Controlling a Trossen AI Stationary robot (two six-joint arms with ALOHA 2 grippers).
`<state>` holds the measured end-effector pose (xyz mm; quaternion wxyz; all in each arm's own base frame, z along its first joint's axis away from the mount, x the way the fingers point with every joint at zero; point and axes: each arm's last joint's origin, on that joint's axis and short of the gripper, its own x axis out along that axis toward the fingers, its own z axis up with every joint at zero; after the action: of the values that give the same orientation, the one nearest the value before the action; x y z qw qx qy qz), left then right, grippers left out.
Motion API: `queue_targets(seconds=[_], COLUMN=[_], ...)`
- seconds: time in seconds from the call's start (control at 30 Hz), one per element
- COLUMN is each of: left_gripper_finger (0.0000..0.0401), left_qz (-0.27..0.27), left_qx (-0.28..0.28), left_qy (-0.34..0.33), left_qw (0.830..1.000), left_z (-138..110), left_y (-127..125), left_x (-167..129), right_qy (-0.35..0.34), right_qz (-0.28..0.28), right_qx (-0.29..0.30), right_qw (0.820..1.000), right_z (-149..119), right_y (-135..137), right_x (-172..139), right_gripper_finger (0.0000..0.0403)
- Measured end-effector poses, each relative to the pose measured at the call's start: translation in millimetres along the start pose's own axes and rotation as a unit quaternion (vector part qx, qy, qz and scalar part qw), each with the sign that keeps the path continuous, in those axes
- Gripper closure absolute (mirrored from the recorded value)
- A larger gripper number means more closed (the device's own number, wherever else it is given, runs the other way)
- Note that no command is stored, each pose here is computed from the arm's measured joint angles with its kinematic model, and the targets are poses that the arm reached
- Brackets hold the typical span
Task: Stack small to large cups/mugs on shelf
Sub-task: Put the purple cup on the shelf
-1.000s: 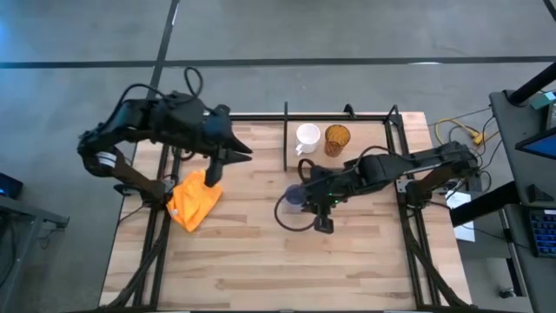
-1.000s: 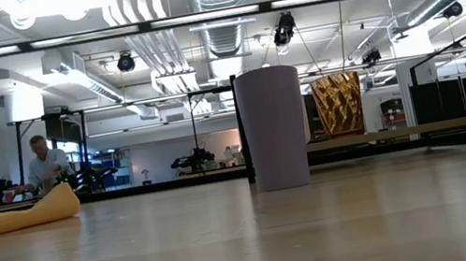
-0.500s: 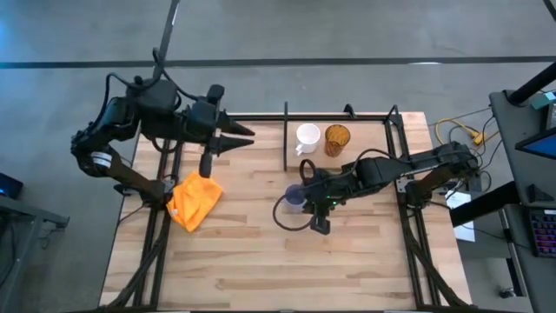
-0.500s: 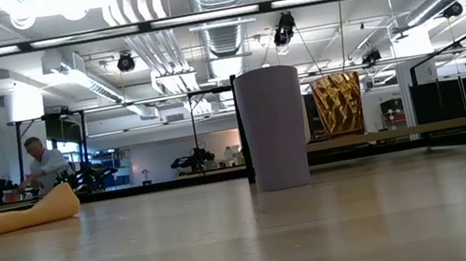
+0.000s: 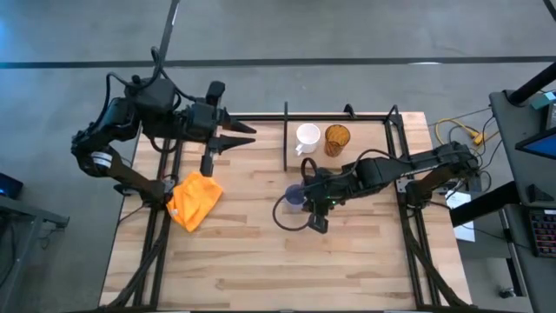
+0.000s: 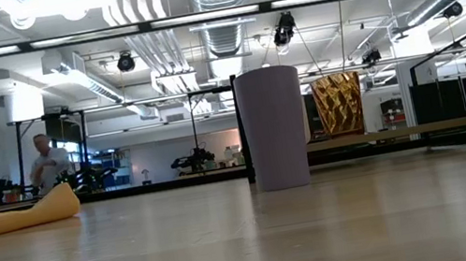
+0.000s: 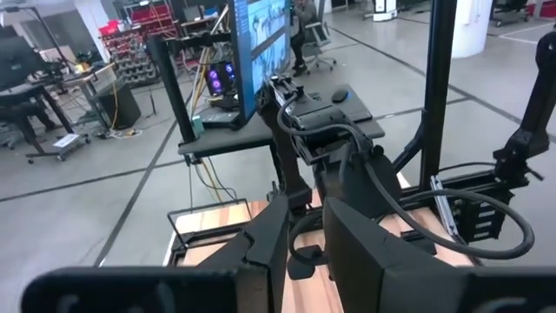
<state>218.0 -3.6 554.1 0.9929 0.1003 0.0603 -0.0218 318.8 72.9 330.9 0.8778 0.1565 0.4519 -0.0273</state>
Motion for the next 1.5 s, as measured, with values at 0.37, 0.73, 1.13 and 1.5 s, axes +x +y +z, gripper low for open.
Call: queue_targets(seconds=[0.37, 0.73, 1.13, 1.5], left_gripper_finger=[0.0338, 0.0338, 0.0338, 0.0338], left_qz=[0.000, 0.000, 0.001, 0.001], left_qx=[0.024, 0.021, 0.021, 0.021], left_qy=[-0.002, -0.001, -0.007, -0.007], left_qw=[1.000, 1.000, 1.000, 1.000], left_z=[0, 1, 2, 2], left_y=[0, 0, 0, 0], left_x=[0, -1, -8, -8], right_qy=[0.012, 0.038, 0.067, 0.070], right_qz=[-0.013, -0.032, -0.048, -0.093], right_qx=[0.002, -0.019, -0.057, -0.065], right_qw=[1.000, 0.999, 0.995, 0.991], right_z=[-7, 1, 11, 8], right_y=[-3, -7, -9, -13], right_x=[8, 47, 70, 82], right_gripper_finger=[0.0348, 0.0348, 0.0348, 0.0348])
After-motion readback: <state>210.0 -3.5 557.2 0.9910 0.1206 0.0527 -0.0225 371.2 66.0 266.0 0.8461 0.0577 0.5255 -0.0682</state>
